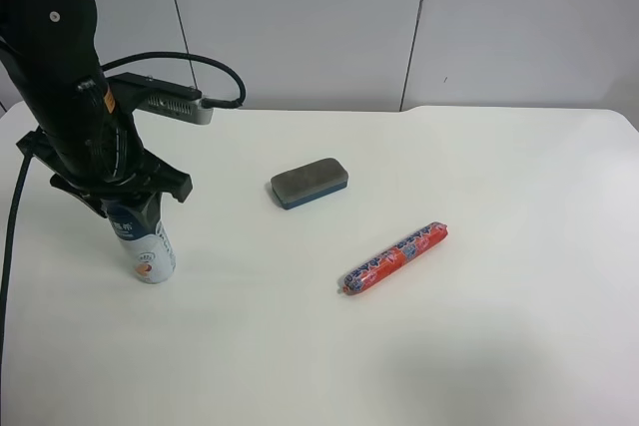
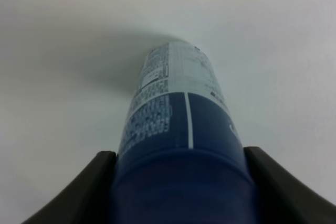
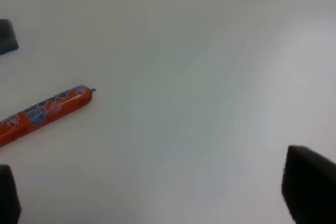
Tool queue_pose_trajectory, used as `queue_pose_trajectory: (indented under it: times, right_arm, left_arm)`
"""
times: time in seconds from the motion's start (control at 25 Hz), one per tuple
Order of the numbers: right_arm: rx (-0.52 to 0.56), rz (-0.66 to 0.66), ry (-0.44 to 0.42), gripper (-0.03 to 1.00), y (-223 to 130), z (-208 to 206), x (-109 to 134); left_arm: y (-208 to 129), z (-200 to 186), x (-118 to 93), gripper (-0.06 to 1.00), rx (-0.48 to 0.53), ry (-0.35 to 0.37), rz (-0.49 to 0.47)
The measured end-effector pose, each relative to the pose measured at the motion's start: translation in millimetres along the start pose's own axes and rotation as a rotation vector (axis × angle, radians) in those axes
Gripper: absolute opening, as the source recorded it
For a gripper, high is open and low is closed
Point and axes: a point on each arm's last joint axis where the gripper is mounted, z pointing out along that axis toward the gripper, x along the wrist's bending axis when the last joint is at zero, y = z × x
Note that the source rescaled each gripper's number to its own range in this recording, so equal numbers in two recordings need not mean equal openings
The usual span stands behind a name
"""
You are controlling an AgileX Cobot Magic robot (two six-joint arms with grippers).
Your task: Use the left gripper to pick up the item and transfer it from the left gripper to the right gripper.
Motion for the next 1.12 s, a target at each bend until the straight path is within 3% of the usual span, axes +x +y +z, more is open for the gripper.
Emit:
queue_pose_trajectory:
  times: [0.68, 1.12]
  right_arm:
    - [0.000, 0.000, 0.000, 1.00, 0, 0, 0]
    - [0.000, 0.000, 0.000, 1.00, 0, 0, 0]
  left_arm:
    - [2, -4, 0, 0.00, 0.017, 0.001, -0.006]
    - [8, -43, -6, 0.00, 0.008, -0.097, -0.008]
